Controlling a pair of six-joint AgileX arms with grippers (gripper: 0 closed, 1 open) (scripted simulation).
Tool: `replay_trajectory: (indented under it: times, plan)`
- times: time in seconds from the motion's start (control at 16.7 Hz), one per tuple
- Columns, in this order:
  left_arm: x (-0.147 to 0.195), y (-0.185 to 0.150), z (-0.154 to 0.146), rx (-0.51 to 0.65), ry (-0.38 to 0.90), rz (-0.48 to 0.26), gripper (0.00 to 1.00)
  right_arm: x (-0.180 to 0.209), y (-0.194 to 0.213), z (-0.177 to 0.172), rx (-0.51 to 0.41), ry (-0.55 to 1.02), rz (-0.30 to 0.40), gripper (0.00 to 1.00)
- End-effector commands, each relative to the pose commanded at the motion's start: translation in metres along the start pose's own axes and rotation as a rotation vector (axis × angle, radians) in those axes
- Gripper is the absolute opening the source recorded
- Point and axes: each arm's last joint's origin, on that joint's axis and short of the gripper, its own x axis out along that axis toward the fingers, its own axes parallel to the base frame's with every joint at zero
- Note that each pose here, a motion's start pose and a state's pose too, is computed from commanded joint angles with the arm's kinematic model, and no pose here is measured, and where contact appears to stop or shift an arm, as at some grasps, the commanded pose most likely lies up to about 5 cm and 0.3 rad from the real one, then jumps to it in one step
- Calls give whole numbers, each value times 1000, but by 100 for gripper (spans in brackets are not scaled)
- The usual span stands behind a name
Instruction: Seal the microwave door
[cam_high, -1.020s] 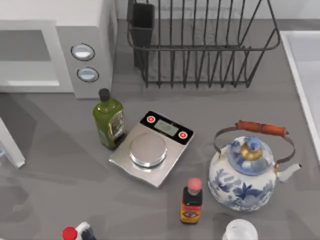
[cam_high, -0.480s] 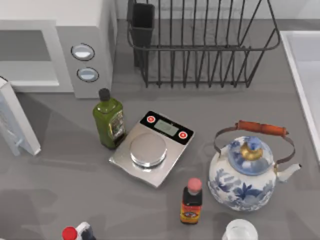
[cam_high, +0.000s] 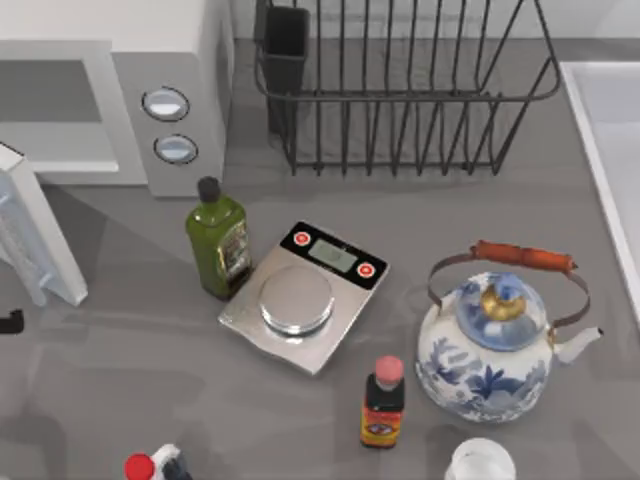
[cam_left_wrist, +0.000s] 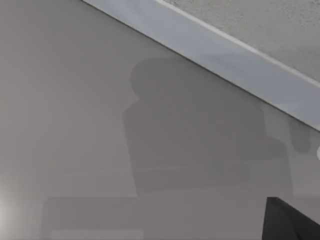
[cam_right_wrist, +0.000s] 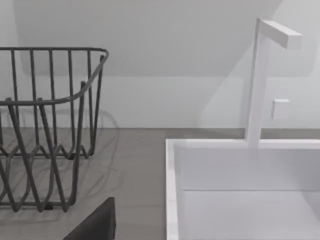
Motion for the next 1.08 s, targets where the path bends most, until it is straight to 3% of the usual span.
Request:
replay_trajectory:
  times: [0.24, 0.6, 0.84, 1.08]
  plan:
    - [-3, -29, -4, -8, -17, 6, 0, 0, 0, 0, 0, 0, 0, 100]
    - [-4, -32, -4, -14, -21, 8, 0, 0, 0, 0, 0, 0, 0, 100]
    - [9, -31, 17, -14, -32, 8, 0, 0, 0, 0, 0, 0, 0, 100]
    - [45, -29, 42, -16, -2, 6, 0, 0, 0, 0, 0, 0, 0, 100]
